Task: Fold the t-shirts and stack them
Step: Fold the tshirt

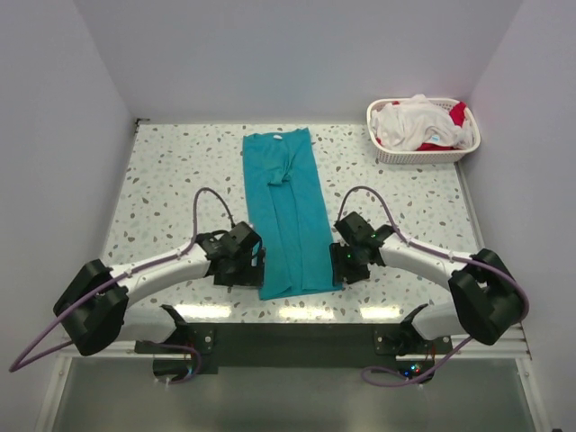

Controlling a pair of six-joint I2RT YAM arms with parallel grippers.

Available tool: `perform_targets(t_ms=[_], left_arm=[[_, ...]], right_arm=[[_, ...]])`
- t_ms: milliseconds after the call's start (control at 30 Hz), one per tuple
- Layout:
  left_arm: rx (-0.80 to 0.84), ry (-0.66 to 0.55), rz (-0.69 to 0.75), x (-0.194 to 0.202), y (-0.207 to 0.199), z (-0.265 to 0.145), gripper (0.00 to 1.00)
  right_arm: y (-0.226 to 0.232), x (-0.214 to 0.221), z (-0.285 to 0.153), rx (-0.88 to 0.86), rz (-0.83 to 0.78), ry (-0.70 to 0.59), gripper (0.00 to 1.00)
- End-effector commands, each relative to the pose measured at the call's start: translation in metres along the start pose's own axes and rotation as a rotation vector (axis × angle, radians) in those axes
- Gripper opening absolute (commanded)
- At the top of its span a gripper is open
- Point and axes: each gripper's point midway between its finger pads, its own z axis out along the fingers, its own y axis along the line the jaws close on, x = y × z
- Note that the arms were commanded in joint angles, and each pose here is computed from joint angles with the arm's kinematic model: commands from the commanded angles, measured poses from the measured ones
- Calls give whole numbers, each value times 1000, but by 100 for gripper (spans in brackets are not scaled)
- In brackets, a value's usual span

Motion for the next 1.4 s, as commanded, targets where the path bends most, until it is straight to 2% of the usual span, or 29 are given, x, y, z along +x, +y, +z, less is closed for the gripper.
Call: perform_targets(t_ms=[0,100,200,233,300,400,533,567,633,733,767,800,833,967,1033,1167,1267,1367], left_arm=[[82,-21,-65,1,-28,-5,88],[81,-3,-46,5,-35,-1,87],[78,-2,-58,5,-38,3,85],[79,-6,-63,5,-39,4,83],[93,-13,-72,2,-44,5,81],[85,-4,-73,4,-44,7,78],[90,18,-65,10,-46,11,73],[79,32,-59,13,-46,15,67],[61,59,-53,20,-44,18,64],[26,94,-40,31,-38,20,50],[17,102,-39,34,-35,21,39],[7,117,-37,39,-32,21,32],[3,126,-35,43,-30,21,19],[13,161,-21,60,-28,11,0],[10,177,-12,68,-24,5,0],[53,142,-14,59,-28,-8,0],[80,98,-22,30,-32,-12,0],[107,42,-51,-10,-28,-13,0]], right_arm=[[2,6,8,-29,25,17,49],[0,14,13,-29,28,45,45],[1,16,16,-39,31,52,32],[2,16,15,-45,32,49,21],[3,17,15,-53,29,52,9],[5,16,12,-62,26,48,1],[6,17,12,-72,22,50,0],[6,17,13,-71,20,52,0],[6,17,12,-70,20,53,0],[8,20,11,-71,6,56,0],[9,20,10,-78,3,58,0],[10,22,9,-76,-1,66,0],[12,25,8,-77,-13,73,0],[23,40,-4,-65,-82,102,0],[27,51,-13,-33,-137,110,0],[31,37,-30,-14,-157,58,0],[32,5,-43,53,-172,-29,0],[39,-32,-54,50,-157,-99,0]])
